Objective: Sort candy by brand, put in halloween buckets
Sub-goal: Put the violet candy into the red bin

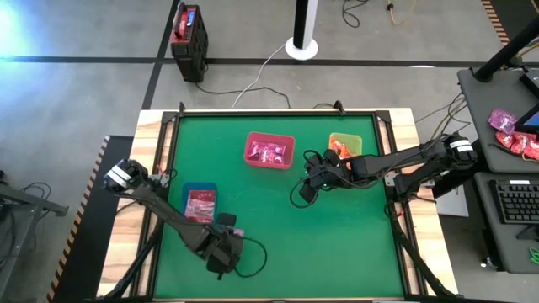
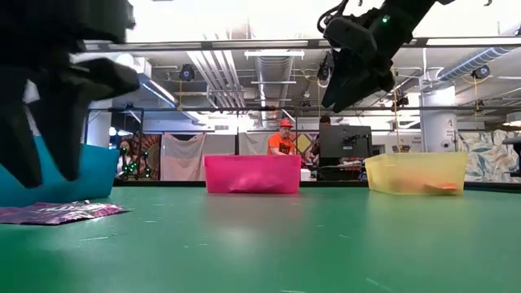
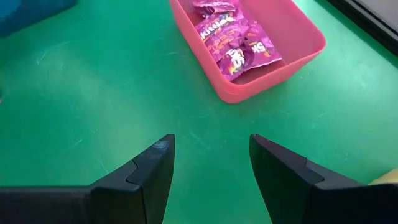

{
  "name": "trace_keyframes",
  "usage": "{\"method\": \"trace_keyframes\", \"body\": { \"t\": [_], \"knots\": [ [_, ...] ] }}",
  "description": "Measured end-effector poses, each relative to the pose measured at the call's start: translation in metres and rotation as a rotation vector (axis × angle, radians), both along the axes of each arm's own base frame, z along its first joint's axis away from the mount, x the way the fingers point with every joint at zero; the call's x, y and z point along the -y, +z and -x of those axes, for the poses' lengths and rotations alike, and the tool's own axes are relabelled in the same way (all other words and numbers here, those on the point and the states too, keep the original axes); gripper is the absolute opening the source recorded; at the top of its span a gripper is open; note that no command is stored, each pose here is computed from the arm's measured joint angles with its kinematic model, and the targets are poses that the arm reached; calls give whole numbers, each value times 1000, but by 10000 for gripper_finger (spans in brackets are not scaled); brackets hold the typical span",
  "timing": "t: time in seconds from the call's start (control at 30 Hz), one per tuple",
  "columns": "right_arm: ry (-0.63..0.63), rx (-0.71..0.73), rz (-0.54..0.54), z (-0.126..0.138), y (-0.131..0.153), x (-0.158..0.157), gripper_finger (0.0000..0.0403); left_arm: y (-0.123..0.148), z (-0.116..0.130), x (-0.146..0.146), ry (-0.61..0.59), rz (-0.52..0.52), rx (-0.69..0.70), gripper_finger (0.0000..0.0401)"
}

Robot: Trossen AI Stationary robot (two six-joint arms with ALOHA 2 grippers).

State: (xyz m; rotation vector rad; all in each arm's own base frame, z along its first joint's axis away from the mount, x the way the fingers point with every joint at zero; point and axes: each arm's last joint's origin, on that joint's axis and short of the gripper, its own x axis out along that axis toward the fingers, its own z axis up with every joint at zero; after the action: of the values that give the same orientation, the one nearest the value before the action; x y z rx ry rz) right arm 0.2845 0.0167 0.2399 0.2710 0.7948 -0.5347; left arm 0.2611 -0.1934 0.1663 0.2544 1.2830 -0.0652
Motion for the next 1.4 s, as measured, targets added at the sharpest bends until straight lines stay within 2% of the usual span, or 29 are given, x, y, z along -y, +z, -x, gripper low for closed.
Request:
{"method": "trace_keyframes", "body": {
  "t": [0.3,0.37,0.47,0.63,1.0,1.17,1.33,1.4],
  "knots": [
    [27,-1,20,-1,1,0,201,1,-4,-10,73,34,18,231],
    [32,-2,24,-1,1,0,201,-1,-3,-14,80,47,15,252],
    [33,-1,24,-1,1,0,201,-10,0,-20,81,121,-2,271],
    [33,-2,24,-1,1,0,201,-18,1,-26,84,191,34,279],
    [33,-2,24,-1,1,0,201,-33,5,-37,97,222,157,279],
    [33,-2,24,-1,1,0,201,-37,7,-39,95,209,167,272],
    [33,-2,24,-1,1,0,201,-27,7,-38,63,207,163,262],
    [33,-2,24,-1,1,0,201,-18,6,-38,68,176,157,262]
  ]
}}
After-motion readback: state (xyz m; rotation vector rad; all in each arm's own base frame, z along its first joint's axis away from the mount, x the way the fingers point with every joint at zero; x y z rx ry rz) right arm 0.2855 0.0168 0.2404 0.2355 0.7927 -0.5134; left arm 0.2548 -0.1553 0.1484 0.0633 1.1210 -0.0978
